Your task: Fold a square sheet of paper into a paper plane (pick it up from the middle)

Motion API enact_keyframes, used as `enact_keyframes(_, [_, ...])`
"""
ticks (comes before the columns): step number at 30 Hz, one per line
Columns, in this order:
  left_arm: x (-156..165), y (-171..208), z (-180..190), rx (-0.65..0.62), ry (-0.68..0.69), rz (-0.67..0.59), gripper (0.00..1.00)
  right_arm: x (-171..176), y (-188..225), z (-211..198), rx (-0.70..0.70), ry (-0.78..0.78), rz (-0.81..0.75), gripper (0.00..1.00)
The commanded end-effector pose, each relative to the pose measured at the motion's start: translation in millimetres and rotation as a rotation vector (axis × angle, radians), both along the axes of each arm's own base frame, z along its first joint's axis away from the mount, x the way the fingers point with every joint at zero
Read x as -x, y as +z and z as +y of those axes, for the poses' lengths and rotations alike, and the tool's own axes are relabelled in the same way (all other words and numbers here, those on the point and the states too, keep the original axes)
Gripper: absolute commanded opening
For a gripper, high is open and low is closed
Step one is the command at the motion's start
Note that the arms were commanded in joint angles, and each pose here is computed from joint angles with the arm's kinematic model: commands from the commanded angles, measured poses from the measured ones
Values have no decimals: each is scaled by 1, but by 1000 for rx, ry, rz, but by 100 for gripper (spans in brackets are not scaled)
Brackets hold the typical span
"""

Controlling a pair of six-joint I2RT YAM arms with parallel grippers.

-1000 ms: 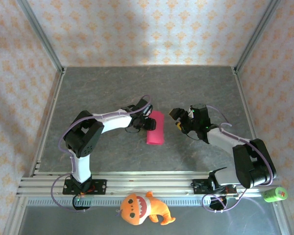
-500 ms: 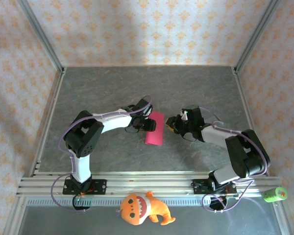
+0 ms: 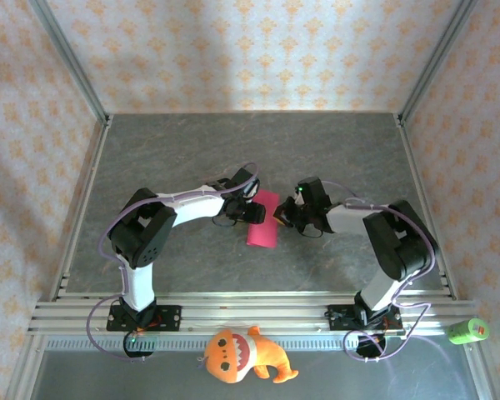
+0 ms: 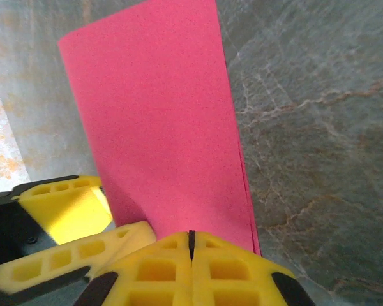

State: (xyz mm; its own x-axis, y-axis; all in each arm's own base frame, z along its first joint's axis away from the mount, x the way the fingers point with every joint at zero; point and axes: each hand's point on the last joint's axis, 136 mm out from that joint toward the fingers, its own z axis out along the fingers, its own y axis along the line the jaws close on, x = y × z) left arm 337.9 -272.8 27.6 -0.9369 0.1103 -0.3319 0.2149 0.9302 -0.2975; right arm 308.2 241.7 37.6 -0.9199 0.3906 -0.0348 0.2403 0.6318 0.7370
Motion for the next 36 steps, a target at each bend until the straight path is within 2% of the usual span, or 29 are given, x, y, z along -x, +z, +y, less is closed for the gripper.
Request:
enact_keyframes(1, [0, -7, 11, -43, 15, 18, 60, -1, -4, 4, 27, 20, 1, 0])
enact_keyframes(2, [2, -18, 12, -57, 16, 38, 60, 0, -6, 4, 34, 22, 5, 0])
enact_keyframes(10, [-1, -16, 7, -20, 42, 41, 61, 9, -38, -16, 189, 22, 62, 0])
enact_keyframes(15, [-6, 14, -8, 113, 72, -13, 64, 24, -59, -33, 292, 53, 98, 0])
enact_keyframes(21, [-10, 37, -19, 266, 136, -60, 63, 24, -55, -28, 283, 104, 83, 0])
enact_keyframes(36, [-7, 14, -5, 215, 209, -46, 60, 22, -58, -29, 272, 126, 93, 0])
